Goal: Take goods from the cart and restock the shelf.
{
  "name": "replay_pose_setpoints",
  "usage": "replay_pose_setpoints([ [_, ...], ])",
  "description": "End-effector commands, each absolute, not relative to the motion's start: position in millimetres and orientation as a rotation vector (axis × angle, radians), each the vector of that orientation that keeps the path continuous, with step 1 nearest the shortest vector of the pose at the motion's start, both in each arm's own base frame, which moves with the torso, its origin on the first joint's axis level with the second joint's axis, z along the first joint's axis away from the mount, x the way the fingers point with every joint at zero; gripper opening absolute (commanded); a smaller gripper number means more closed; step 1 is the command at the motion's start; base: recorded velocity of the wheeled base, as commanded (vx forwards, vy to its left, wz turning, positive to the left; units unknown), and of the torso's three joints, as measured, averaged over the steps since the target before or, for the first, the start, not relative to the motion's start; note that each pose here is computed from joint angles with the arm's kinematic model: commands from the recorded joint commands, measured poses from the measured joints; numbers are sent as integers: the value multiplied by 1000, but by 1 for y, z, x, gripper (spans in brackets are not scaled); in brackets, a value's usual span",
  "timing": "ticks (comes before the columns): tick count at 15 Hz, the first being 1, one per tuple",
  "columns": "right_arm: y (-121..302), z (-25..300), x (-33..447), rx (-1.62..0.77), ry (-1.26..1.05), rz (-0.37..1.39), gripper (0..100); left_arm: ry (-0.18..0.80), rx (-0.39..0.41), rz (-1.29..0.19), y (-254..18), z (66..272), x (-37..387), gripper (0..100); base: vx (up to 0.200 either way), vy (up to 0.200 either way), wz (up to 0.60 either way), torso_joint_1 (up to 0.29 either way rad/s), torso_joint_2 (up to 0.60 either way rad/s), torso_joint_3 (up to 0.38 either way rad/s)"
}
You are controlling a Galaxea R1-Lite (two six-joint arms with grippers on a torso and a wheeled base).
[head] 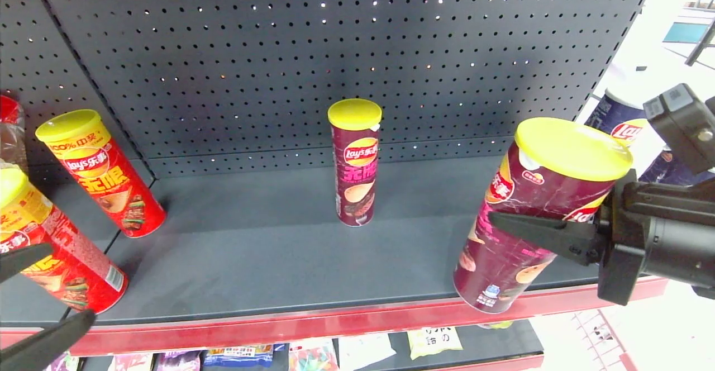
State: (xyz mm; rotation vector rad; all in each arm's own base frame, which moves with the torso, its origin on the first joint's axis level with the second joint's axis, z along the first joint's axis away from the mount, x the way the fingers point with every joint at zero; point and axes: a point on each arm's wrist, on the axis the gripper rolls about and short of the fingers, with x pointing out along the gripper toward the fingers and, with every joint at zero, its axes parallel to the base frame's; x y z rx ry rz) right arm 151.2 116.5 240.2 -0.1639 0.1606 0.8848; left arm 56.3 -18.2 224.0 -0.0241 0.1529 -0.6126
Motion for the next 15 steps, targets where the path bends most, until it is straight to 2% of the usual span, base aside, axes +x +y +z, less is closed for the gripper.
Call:
replay_pose_setpoints([
  [1,114,242,149,-160,151,881,0,318,46,-915,-54,228,149,100,0,0,0,0,0,0],
  [2,113,243,150,-157,149,874,0,332,74,-954,-63,228,165,100,0,0,0,0,0,0],
  [4,113,245,151,-155,143,868,0,361,83,-1026,-81,227,190,100,0,0,0,0,0,0],
  [5,112,245,151,-155,143,866,0,372,84,-1033,-84,225,197,100,0,0,0,0,0,0],
  [8,111,244,152,-155,145,854,0,362,154,-1053,-99,222,236,100,0,0,0,0,0,0],
  [11,110,244,153,-154,145,853,0,360,155,-1053,-107,223,257,100,0,0,0,0,0,0],
  [15,109,245,154,-153,144,844,0,331,167,-1094,-134,226,293,100,0,0,0,0,0,0],
])
